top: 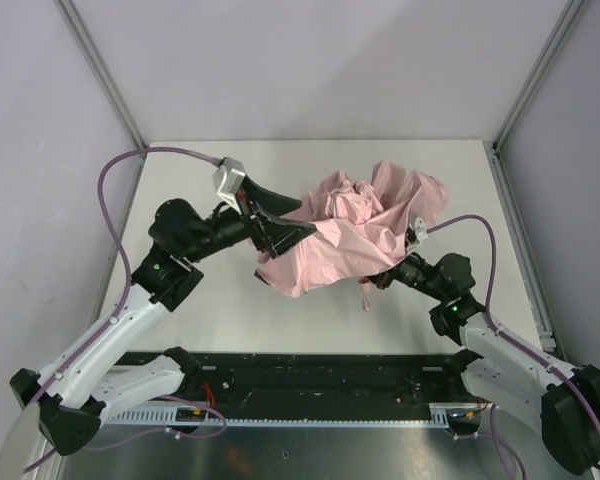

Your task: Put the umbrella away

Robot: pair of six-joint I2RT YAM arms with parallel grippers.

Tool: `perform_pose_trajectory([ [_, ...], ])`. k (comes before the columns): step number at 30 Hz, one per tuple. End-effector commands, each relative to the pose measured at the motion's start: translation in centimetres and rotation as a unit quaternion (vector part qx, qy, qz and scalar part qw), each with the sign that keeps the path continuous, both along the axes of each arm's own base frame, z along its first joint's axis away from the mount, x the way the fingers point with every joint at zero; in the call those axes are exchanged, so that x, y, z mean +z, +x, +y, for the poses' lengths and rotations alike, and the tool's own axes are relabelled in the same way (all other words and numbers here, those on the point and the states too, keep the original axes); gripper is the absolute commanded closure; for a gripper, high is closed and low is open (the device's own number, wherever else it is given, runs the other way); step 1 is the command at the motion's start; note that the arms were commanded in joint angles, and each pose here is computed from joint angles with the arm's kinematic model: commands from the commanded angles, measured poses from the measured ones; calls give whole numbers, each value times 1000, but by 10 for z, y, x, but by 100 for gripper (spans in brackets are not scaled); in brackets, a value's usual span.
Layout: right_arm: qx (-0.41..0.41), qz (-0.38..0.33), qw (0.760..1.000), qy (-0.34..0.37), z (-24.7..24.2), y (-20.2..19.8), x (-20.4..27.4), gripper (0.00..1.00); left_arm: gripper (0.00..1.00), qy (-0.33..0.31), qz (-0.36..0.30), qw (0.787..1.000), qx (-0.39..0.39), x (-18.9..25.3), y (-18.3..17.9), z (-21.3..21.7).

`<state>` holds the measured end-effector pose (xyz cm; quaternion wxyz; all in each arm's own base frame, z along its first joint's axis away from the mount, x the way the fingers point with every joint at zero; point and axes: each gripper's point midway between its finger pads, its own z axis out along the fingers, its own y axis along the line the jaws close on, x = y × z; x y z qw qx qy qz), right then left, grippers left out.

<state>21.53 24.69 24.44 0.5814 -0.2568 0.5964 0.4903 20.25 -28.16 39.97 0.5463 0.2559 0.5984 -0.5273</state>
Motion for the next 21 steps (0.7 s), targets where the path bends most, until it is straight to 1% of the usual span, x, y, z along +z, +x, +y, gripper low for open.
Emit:
perform_pose_trajectory([
  [1,38,-88,994,43,4,-13,58,100,27,18,-44,999,-8,-2,1,5],
  [2,41,-87,994,43,5,-14,58,100,32,20,-44,999,-22,-3,-2,4],
  [4,44,-86,994,42,5,-15,58,100,46,27,-37,998,-48,-8,-6,-1],
  [9,48,-87,994,40,5,-17,58,100,72,42,0,993,-111,-26,-17,-12],
  [13,53,-85,994,39,6,-17,59,100,95,43,-3,992,-118,-26,-19,-13],
  [14,56,-84,994,38,6,-18,58,100,97,41,-5,993,-115,-24,-18,-12],
  [16,66,-83,994,36,9,-20,57,100,99,32,-13,992,-118,-17,-18,-15],
  [21,80,-77,993,31,17,-22,52,100,100,6,-40,990,-136,13,-24,-35],
])
